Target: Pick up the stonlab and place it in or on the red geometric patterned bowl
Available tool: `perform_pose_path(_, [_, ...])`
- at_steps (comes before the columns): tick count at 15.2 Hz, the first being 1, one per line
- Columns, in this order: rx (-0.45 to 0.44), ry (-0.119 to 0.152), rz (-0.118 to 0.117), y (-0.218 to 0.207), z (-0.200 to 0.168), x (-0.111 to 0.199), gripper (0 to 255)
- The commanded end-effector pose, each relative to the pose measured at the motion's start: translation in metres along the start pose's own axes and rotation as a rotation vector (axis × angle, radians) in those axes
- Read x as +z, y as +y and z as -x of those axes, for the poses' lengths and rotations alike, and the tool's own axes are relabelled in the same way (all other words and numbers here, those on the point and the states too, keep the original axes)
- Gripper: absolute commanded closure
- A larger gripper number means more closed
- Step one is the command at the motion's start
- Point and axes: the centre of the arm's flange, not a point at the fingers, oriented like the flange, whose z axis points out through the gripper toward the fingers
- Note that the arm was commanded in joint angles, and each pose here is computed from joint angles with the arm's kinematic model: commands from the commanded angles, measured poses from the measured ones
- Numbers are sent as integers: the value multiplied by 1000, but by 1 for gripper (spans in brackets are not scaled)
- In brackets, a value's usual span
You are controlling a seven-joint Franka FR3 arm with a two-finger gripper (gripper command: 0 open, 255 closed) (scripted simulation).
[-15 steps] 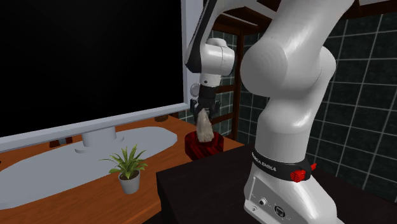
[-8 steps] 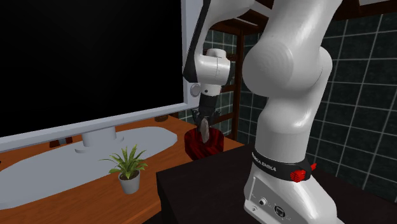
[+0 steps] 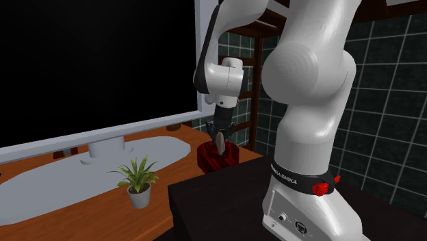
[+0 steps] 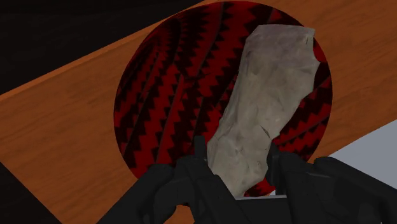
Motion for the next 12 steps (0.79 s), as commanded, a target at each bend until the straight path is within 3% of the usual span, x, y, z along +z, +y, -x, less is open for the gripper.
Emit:
perform_pose_path(1, [0,0,0,0,0,0,255])
perform_pose_path(2, [0,0,0,0,0,0,255])
perform_pose_path(3, [0,0,0,0,0,0,0])
perform_pose_path(8, [0,0,0,0,0,0,0])
perform_pose_path(12, [0,0,0,0,0,-50,0])
